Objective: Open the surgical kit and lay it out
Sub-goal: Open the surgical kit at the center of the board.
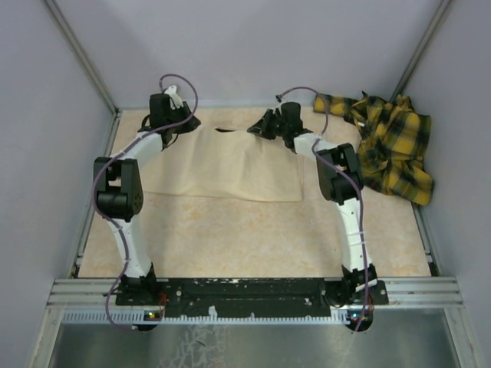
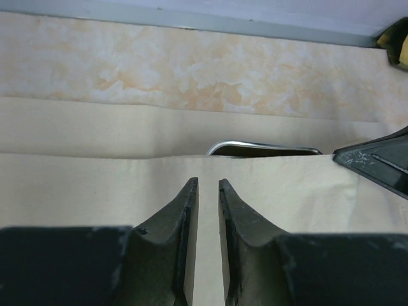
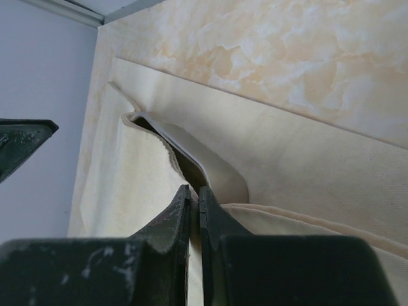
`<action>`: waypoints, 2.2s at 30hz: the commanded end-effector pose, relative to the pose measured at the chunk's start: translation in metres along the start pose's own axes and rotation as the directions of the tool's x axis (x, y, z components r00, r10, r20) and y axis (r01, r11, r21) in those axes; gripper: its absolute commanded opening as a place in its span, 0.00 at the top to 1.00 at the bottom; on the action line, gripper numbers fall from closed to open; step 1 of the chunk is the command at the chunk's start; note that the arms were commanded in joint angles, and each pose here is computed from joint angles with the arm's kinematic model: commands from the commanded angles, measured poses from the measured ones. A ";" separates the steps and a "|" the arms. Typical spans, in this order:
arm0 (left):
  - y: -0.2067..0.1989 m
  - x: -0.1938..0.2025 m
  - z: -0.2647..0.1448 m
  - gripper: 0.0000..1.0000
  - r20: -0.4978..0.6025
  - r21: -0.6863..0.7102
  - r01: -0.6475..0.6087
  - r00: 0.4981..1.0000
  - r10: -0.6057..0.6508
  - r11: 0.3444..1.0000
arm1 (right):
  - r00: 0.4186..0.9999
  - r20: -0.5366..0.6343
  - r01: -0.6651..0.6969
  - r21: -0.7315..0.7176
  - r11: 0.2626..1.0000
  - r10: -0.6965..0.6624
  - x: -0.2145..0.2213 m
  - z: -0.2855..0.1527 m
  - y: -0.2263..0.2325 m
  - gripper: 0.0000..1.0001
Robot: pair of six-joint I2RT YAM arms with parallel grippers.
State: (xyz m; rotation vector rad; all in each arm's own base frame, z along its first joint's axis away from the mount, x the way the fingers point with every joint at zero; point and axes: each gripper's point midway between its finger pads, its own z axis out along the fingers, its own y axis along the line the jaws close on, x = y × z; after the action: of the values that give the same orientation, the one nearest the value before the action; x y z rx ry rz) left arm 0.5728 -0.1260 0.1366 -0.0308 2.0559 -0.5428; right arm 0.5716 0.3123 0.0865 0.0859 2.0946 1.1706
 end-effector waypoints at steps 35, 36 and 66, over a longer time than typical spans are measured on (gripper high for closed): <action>-0.105 -0.023 -0.274 0.72 0.156 0.120 0.078 0.983 -0.097 0.990 | 0.886 -0.341 0.269 -0.176 0.947 -0.315 0.301 -0.226 0.164 1.00; -0.104 -0.022 -0.277 0.72 0.156 0.115 0.074 0.984 -0.092 0.991 | 0.881 -0.355 0.264 -0.180 0.948 -0.313 0.310 -0.230 0.163 1.00; -0.055 0.002 -0.223 0.09 0.039 -0.091 0.117 0.993 -0.113 0.989 | 0.930 -0.197 0.356 0.286 0.890 -0.309 0.222 -0.300 0.129 0.20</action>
State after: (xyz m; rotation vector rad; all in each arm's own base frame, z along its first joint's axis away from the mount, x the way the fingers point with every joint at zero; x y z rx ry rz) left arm 0.3537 -0.0981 0.2532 -0.1798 2.0629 -0.5494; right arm 0.1135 0.3247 0.1226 -0.4705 2.3617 0.9335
